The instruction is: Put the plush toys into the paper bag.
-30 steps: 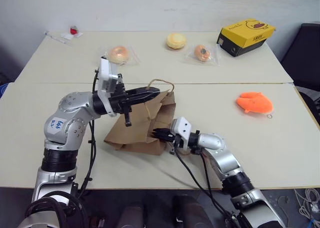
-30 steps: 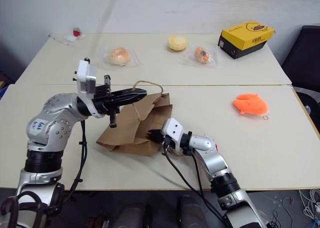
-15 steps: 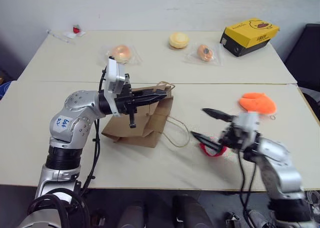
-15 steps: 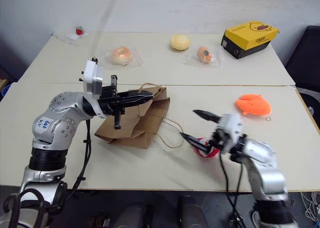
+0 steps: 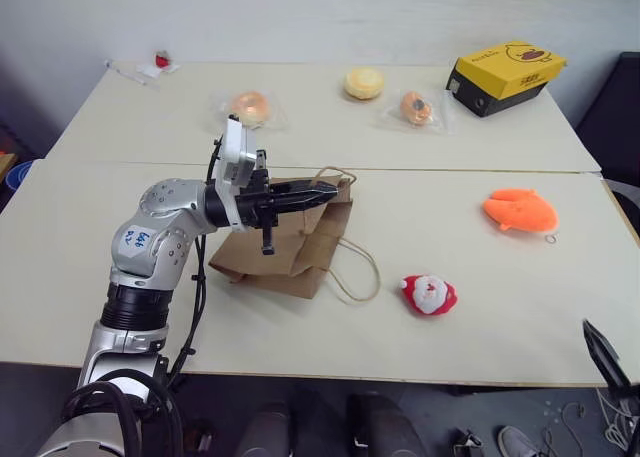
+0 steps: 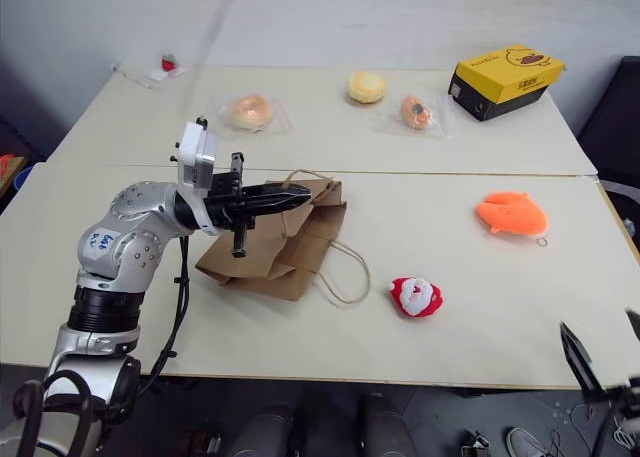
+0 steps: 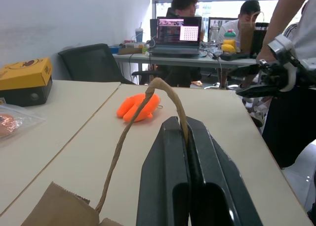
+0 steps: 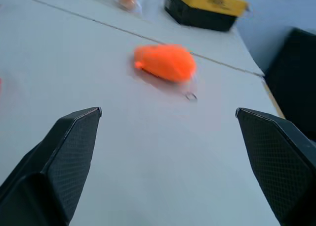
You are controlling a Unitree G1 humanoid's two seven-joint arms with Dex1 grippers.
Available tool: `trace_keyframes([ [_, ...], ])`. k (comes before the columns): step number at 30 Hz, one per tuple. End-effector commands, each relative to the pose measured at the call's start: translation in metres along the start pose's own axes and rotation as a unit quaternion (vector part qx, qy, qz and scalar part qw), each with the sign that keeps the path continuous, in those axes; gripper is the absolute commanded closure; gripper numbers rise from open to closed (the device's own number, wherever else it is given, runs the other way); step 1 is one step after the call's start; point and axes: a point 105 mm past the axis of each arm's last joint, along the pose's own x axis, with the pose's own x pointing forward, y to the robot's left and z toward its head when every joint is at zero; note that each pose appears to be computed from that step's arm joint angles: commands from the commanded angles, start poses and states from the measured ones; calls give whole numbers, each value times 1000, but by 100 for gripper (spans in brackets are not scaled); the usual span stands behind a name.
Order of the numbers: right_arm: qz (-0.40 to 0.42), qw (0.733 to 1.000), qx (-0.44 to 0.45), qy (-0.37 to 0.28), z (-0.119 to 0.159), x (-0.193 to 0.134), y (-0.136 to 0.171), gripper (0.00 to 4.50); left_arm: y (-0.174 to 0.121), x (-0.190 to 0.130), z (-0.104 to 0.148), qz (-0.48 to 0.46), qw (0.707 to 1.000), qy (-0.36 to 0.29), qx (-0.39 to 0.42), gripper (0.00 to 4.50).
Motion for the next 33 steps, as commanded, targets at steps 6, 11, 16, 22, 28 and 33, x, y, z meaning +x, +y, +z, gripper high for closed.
trace_keyframes([
  [6,-69,993,-96,-8,1,1,-12,4,4,-4,11,7,1000,-3,27,450],
  [11,-5,983,-184,9,24,64,-16,4,6,-4,11,13,999,-3,30,450],
  [16,47,961,-273,22,47,125,-16,4,4,-5,7,6,1000,9,27,450],
  [22,136,930,-333,71,42,182,-5,4,-1,0,8,5,1000,3,29,450],
  [28,200,906,-365,77,39,205,13,4,0,-2,11,11,999,4,34,450],
  [33,204,896,-390,59,47,230,22,4,0,-2,12,13,999,2,37,450],
])
